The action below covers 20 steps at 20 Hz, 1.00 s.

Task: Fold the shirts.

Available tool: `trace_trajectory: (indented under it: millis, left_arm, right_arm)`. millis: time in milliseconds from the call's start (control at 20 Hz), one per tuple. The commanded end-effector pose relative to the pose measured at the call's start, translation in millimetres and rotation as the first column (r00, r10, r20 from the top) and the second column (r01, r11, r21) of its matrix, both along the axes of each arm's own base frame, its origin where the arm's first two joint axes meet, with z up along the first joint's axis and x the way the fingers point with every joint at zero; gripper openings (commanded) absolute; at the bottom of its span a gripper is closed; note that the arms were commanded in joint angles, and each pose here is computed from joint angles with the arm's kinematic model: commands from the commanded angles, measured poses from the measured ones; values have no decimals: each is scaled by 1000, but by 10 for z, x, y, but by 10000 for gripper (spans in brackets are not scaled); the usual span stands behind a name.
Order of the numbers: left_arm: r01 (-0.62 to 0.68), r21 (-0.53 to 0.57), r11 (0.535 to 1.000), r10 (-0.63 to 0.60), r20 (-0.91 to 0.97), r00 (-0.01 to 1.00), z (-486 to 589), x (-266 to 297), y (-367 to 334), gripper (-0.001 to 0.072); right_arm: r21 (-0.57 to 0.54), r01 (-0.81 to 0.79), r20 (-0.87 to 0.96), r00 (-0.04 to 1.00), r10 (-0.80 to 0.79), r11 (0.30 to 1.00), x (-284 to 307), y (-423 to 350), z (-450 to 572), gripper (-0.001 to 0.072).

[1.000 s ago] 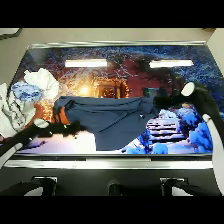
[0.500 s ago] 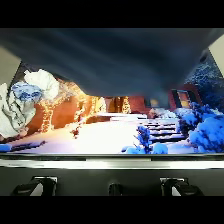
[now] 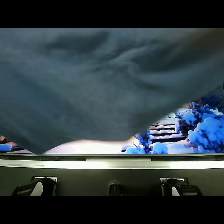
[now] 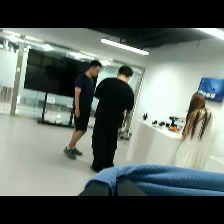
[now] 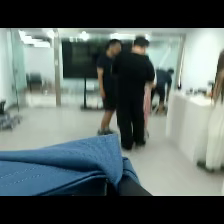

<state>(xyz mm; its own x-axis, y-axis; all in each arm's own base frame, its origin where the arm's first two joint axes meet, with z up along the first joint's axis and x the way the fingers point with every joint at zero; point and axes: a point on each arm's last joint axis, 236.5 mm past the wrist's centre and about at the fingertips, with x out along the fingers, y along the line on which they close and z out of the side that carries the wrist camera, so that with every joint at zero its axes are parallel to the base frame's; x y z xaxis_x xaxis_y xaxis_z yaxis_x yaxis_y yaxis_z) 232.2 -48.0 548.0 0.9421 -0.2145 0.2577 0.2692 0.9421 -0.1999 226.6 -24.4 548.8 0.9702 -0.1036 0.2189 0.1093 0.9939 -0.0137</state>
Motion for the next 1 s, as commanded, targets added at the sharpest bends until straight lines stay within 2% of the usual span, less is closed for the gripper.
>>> trace_trajectory:
  millis: [0, 100, 200, 250, 350, 400, 550, 650, 750, 850, 900, 950]
  left_arm:
    - [12, 6, 1000, -9, -263, 965, -740, 587, 120, 27]
    - [53, 6, 999, -44, -478, 877, -1587, 1073, 184, 27]
    - [87, -29, 996, -84, -658, 748, -2561, 1464, 212, 27]
    - [103, -49, 993, -105, -739, 665, -3127, 1623, 205, 27]
    - [66, -102, 993, -122, -829, 546, -4040, 1905, 234, 28]
    - [34, -116, 993, -117, -853, 508, -4396, 2052, 275, 28]
    - [-45, -202, 978, -161, -879, 448, -4990, 2390, 313, 29]
    - [-85, -241, 967, -184, -888, 422, -5249, 2497, 317, 30]
    - [-79, -249, 965, -204, -908, 367, -5485, 2476, 241, 30]
    - [-41, -267, 963, -244, -925, 292, -5662, 2371, 51, 30]
    - [-18, -278, 961, -264, -929, 259, -5701, 2306, -47, 85]
    - [-4, -287, 958, -278, -931, 237, -5695, 2256, -97, 299]
  right_arm:
    - [44, 34, -272, 962, -21, 998, 541, -85, -673, 50]
    - [60, 44, -529, 848, -6, 997, 1119, -78, -1480, 51]
    - [60, 61, -743, 670, 4, 996, 1684, -81, -2444, 51]
    - [61, 67, -814, 581, 11, 996, 1934, -76, -2924, 51]
    - [148, 105, -891, 445, 86, 983, 2408, 47, -3845, 51]
    - [217, 119, -897, 415, 150, 969, 2642, 171, -4201, 51]
    - [403, 136, -839, 450, 306, 905, 3192, 482, -4752, 51]
    - [487, 142, -798, 472, 373, 862, 3359, 620, -4890, 51]
    - [522, 161, -794, 451, 408, 837, 3405, 696, -5085, 51]
    - [525, 193, -817, 387, 428, 829, 3335, 743, -5326, 51]
    - [525, 212, -826, 358, 434, 824, 3284, 758, -5394, 53]
    - [528, 226, -829, 346, 439, 819, 3242, 752, -5376, 153]
